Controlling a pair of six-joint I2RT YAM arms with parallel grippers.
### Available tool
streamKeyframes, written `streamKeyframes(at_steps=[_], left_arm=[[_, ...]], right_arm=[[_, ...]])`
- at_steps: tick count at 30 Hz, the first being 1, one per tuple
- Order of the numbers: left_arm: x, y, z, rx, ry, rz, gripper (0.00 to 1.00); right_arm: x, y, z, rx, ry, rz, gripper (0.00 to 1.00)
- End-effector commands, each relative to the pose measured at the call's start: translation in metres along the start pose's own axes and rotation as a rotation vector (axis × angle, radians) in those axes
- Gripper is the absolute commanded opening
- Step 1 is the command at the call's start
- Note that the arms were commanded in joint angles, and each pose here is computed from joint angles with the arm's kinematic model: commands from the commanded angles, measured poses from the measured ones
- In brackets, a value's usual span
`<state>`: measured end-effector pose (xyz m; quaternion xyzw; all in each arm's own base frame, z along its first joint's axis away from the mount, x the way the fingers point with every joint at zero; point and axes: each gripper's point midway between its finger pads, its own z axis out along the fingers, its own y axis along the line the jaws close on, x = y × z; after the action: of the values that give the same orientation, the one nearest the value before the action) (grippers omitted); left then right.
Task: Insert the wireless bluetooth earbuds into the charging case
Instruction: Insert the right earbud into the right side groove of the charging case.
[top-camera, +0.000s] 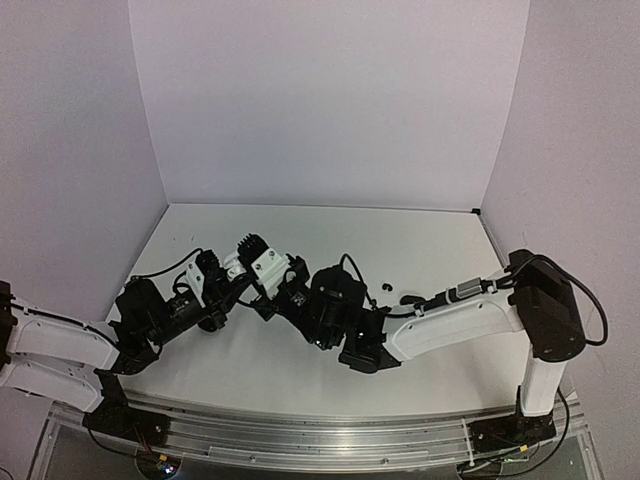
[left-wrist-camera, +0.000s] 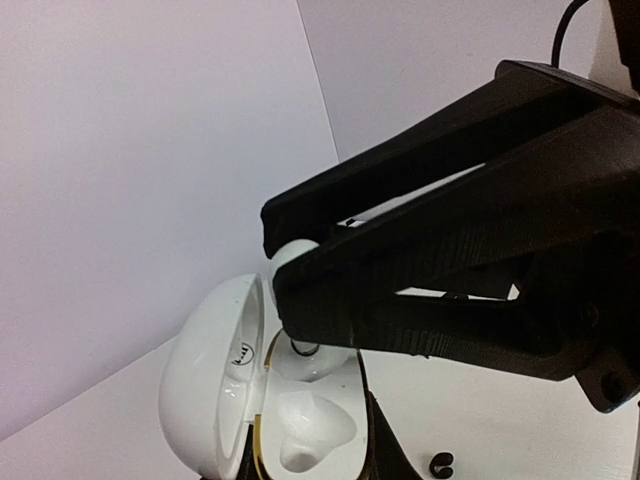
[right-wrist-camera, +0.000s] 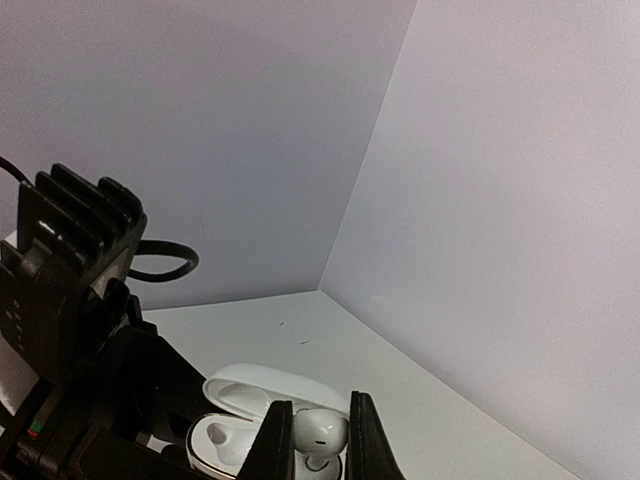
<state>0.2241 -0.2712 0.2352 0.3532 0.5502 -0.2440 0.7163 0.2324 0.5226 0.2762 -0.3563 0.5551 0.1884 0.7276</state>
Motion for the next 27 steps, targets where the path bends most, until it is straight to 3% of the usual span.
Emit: streamKeyframes(at_steps=[1,22,27], left_arm=[[-0.046,0.019,0.005,-0.071,-0.146,0.018,0.0],[-0.048,0.032,0.007,-0.122,-0.145,0.002,0.0],[-0.047,0.03,0.006,-0.111,-0.146,-0.001,0.0]], right_arm=[[0.026,-0.002,0.004,0.082,0.099,-0.06,0.0],[0.047,0.014,0.011,0.152,0.188,-0.101,0.0],[0.051,0.02,0.016,0.14,0.202,-0.094,0.11]])
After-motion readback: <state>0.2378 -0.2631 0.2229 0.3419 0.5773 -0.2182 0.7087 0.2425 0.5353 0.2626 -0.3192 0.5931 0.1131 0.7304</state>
